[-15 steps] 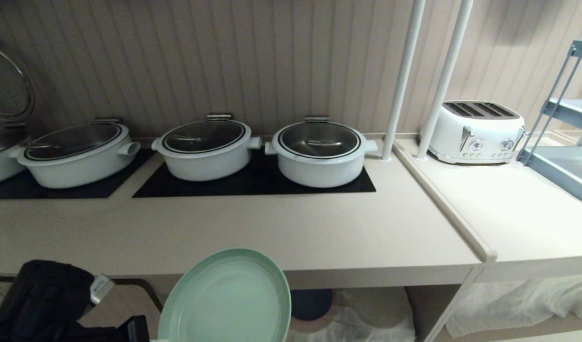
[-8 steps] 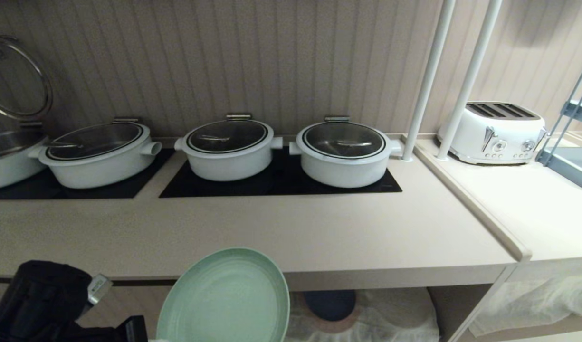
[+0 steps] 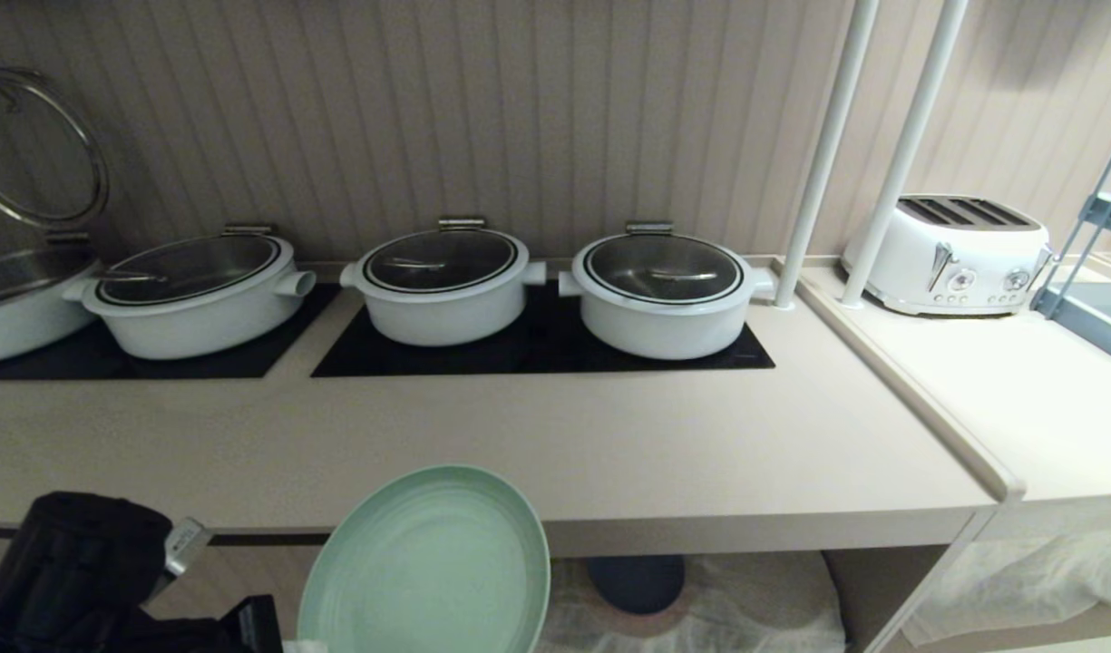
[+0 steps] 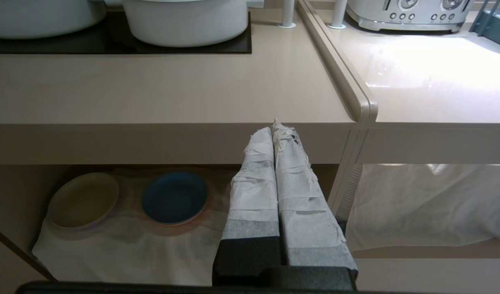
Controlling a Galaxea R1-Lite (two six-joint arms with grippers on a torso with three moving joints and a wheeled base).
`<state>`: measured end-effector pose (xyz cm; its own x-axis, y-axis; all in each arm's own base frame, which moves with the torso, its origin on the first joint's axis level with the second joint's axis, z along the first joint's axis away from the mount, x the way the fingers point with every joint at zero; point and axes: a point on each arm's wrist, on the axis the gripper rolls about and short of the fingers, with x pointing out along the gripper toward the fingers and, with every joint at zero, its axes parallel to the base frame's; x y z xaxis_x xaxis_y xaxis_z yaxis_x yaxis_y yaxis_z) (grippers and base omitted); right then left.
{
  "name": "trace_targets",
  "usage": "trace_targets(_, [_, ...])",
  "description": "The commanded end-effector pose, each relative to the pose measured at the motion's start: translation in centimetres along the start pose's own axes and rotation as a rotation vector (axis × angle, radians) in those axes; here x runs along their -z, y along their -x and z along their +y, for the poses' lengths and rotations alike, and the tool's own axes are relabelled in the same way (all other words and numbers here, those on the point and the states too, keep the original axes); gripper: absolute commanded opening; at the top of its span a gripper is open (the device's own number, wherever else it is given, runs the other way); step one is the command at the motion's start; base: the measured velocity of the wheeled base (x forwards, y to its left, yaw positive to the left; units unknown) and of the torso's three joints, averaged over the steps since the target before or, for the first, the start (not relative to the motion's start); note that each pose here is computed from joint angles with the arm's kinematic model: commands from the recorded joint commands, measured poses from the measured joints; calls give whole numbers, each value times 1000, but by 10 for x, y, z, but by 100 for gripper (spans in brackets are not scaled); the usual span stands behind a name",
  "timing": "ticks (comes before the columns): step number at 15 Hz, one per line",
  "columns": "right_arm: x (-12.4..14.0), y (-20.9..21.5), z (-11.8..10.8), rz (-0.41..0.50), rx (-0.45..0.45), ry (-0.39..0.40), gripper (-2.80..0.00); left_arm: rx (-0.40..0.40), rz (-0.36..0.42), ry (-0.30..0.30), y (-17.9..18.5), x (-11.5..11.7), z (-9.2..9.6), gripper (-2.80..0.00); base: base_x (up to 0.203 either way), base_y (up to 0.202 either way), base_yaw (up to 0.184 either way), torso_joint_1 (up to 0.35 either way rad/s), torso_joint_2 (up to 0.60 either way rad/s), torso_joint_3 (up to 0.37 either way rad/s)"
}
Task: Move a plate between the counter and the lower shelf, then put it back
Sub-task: Put the plate
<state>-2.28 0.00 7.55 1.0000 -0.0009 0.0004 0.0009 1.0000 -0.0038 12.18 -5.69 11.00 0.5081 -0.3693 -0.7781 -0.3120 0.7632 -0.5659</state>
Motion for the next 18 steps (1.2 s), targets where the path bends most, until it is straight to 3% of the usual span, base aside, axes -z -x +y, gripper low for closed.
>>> trace_targets(1, [0,0,0,0,-1,1,-280,3,-24,28,1,-5,0,-280,0,0,0,0,0,0])
trace_targets(5, [0,0,0,2,-1,1,-280,8,-72,64,4,-16,-3,-280,0,0,0,0,0,0])
trace_targets(9, [0,0,0,0,-1,1,-280,18,-154,101,8,-41,-14,-280,0,0,0,0,0,0])
trace_targets(13, [0,0,0,1,-1,1,-280,-56,-205,97,8,-75,-14,-280,0,0,0,0,0,0])
trace_targets(18, [0,0,0,1,-1,1,-280,-147,-174,108,-1,-116,-20,-280,0,0,0,0,0,0])
